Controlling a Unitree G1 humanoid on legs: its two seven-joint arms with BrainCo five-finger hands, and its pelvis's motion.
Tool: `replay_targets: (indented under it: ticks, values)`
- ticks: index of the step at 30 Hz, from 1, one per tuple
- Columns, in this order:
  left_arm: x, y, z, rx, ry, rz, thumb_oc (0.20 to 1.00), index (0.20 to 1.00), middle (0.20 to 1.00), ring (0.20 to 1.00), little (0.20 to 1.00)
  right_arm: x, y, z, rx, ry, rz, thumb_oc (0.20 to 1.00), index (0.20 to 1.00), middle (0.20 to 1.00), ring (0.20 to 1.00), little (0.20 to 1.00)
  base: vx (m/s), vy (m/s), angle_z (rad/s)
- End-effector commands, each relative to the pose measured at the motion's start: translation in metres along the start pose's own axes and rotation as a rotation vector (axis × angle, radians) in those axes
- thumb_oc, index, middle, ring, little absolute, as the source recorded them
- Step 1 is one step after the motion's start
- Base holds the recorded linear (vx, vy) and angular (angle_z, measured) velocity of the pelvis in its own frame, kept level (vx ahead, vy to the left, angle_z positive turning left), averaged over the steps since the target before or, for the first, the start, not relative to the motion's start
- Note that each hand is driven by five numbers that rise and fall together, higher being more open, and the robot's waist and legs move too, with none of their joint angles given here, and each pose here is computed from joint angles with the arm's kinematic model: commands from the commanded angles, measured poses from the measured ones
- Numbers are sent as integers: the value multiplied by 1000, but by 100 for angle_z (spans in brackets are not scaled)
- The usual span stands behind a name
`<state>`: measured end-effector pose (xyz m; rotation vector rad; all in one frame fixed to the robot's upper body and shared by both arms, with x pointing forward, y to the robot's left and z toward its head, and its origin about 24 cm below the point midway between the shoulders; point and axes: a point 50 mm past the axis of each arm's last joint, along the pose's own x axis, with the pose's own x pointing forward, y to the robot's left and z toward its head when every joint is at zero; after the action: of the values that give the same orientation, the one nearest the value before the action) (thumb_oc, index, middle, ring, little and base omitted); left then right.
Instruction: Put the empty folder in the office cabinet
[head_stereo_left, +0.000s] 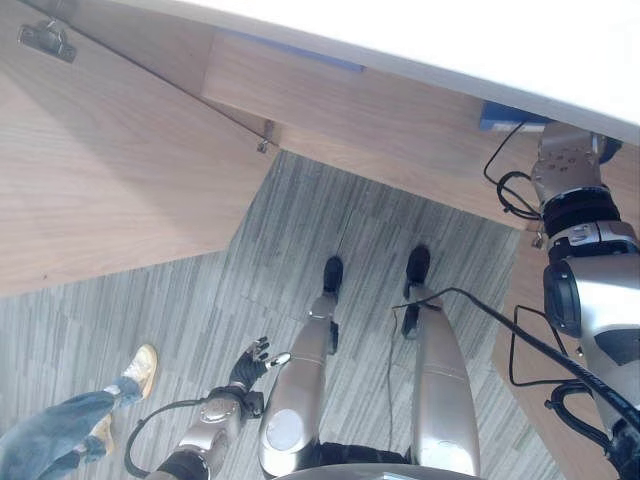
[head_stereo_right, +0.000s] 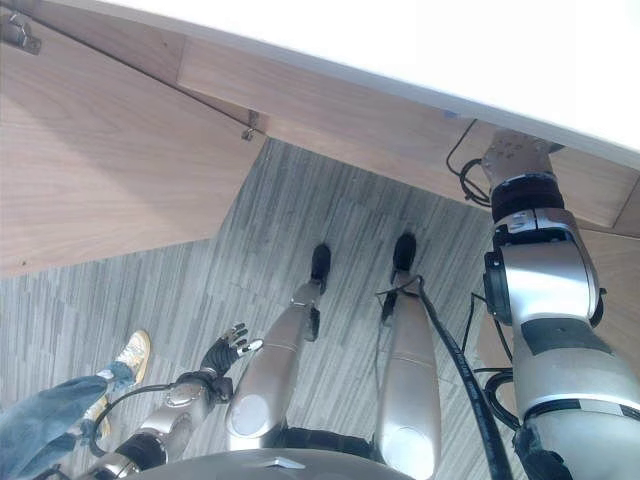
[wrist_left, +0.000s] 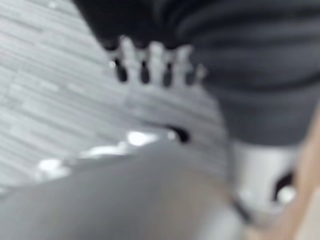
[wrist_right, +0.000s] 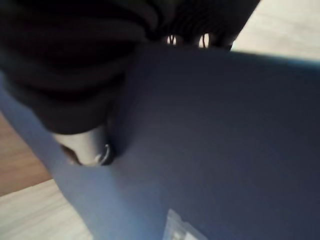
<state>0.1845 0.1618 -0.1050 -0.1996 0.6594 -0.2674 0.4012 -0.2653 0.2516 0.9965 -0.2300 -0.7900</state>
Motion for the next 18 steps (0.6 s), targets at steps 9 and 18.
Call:
replay_targets:
  ticks: [9, 18]
  values:
    - [-26, 6, -32, -33, 70, -2, 1000, 1000, 1000, 1000, 1000, -5, 34, 23, -125, -6, 180, 1000, 1000, 1000, 1000, 1000, -22, -21, -5]
    - [-29, 14, -29, -10, 78, 22, 1000, 1000, 1000, 1000, 1000, -9, 36, 0, -347, 69, 317, 1000, 1000, 1000, 1000, 1000, -11, -14, -4]
